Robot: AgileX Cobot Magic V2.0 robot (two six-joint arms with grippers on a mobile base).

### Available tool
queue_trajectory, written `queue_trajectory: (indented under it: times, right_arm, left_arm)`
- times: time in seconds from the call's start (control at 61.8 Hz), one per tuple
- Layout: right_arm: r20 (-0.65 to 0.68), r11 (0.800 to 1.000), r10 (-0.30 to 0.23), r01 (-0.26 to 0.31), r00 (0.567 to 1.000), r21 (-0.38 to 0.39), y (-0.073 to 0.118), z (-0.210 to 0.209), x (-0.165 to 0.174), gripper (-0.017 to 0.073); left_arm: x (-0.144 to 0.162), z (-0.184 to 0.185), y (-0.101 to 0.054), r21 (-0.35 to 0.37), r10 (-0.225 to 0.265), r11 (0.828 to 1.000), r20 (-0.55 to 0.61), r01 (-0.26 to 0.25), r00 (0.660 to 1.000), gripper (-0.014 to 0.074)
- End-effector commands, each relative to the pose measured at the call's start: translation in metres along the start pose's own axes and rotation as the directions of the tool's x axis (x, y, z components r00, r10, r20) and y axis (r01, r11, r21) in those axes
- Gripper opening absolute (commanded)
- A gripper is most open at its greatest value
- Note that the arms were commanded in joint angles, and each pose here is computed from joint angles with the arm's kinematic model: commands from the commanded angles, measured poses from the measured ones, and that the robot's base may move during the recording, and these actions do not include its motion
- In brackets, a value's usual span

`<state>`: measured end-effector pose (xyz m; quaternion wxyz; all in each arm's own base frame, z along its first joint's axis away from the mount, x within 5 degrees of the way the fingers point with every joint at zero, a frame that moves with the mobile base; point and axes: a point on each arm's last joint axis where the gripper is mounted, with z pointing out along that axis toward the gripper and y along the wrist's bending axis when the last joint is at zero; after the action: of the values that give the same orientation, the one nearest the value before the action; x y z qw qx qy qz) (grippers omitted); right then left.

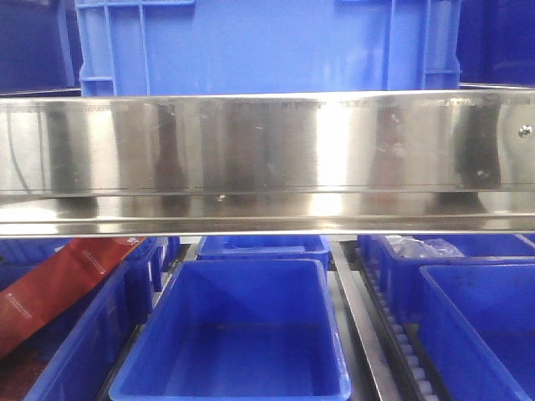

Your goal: Place cylindrical capacitor in blue bin on shelf

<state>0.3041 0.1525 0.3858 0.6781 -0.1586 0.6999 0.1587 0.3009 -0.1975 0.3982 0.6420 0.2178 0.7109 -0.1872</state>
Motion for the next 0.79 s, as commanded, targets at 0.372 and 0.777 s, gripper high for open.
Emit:
queue_trajectory:
  times: [0.372,0.777]
  right_arm:
    - [0.08,1.0,0.015,-0.015,0.997,-0.002,0.0,-0.024,-0.029,-0.0166]
    - [0.038,0.994,0.11,-0.11,0.993,-0.012,0.0,-0.08,-0.023,-0.0165]
  left_arm:
    - [-0.032,-0.031,-0.002,0.006,-0.006,1.0,0.103,0.006,0.995,-0.0111]
    - [-0.011,-0.086,-0.002,0.007,-0.015,1.0,0.074,0.015,0.997,-0.0111]
